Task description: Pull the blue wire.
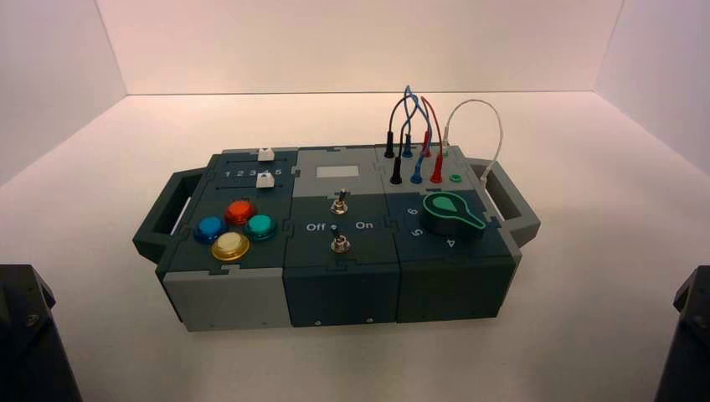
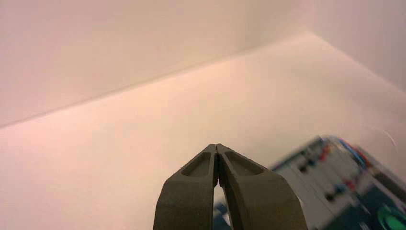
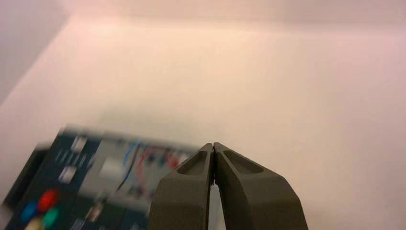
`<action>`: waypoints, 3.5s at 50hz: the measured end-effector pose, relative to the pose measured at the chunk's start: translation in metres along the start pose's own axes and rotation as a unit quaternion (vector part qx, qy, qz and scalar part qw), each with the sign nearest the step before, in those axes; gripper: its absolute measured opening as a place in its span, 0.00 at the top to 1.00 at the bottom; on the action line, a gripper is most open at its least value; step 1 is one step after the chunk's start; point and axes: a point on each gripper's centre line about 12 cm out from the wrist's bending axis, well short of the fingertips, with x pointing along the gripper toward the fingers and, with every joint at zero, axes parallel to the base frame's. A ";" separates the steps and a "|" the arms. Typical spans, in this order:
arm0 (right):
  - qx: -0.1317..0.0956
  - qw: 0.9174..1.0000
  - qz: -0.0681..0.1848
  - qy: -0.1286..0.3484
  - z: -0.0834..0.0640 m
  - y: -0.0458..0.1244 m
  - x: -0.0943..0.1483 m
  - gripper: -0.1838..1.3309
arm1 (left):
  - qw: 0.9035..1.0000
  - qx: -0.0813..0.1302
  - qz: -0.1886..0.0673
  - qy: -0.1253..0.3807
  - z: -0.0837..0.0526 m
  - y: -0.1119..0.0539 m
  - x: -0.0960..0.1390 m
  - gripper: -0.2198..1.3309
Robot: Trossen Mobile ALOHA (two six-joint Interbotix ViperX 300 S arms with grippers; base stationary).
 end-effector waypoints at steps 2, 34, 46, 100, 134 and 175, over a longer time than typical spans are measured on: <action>-0.001 1.000 0.013 0.026 -0.006 0.007 0.004 0.97 | 1.000 0.007 -0.011 0.012 -0.002 -0.006 0.004 0.96; 0.007 0.966 0.075 0.248 -0.056 0.055 0.050 0.38 | 0.995 0.030 -0.051 0.081 -0.012 -0.031 0.034 0.96; 0.007 0.960 0.075 0.269 -0.062 0.062 0.065 0.38 | 0.995 0.030 -0.052 0.081 -0.012 -0.032 0.034 0.96; -0.002 0.968 0.037 0.249 -0.058 0.059 0.120 0.38 | 0.995 0.031 -0.054 0.079 -0.011 -0.033 0.033 0.96; -0.020 0.967 0.030 0.251 -0.051 0.059 0.134 0.42 | 0.995 0.031 -0.054 0.072 -0.008 -0.033 0.031 0.96; -0.048 0.967 0.026 0.248 -0.046 0.057 0.124 0.89 | 0.996 0.031 -0.054 0.071 -0.008 -0.033 0.031 0.96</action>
